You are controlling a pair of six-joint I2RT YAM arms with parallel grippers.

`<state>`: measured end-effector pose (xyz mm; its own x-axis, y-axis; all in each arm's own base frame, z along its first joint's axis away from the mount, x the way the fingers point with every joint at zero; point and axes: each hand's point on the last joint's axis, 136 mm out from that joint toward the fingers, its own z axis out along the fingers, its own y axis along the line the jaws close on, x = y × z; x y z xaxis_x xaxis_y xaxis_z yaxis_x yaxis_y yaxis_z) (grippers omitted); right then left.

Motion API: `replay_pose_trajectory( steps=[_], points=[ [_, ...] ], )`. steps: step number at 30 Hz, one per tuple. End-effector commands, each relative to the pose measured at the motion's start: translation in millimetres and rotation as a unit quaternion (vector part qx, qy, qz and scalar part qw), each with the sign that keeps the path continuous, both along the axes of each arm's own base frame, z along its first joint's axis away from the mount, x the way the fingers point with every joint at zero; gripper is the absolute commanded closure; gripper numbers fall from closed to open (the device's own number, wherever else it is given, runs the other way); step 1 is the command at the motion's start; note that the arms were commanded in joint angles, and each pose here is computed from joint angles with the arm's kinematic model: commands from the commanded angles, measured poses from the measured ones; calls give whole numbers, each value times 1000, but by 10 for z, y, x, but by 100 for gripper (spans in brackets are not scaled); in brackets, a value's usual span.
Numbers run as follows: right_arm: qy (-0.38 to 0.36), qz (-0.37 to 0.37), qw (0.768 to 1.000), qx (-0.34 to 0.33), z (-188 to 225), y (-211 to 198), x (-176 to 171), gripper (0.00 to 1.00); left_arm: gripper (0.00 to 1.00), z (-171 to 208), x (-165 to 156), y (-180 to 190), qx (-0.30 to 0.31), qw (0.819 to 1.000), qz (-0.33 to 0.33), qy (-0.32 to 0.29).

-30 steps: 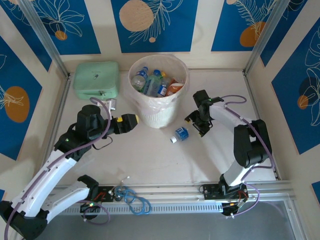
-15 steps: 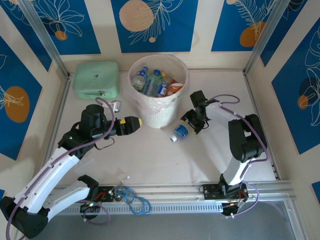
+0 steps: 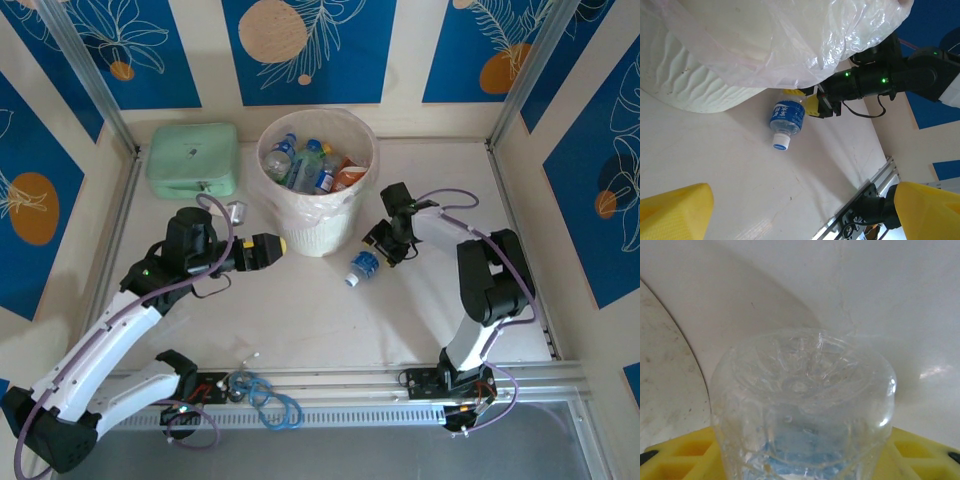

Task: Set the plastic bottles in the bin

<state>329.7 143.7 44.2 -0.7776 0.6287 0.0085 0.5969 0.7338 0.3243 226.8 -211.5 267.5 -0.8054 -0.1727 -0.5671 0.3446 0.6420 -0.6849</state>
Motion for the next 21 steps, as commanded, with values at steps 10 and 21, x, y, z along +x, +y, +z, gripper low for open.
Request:
replay_pose_trajectory(
  steps=[10,21],
  points=[
    [-127,27,991,-21,1071,-205,-497,51,8,265,-13,-114,-40,999,-29,-21],
    [-290,84,953,21,2456,63,-736,52,9,525,-160,-398,-103,990,-87,-35]
  ],
)
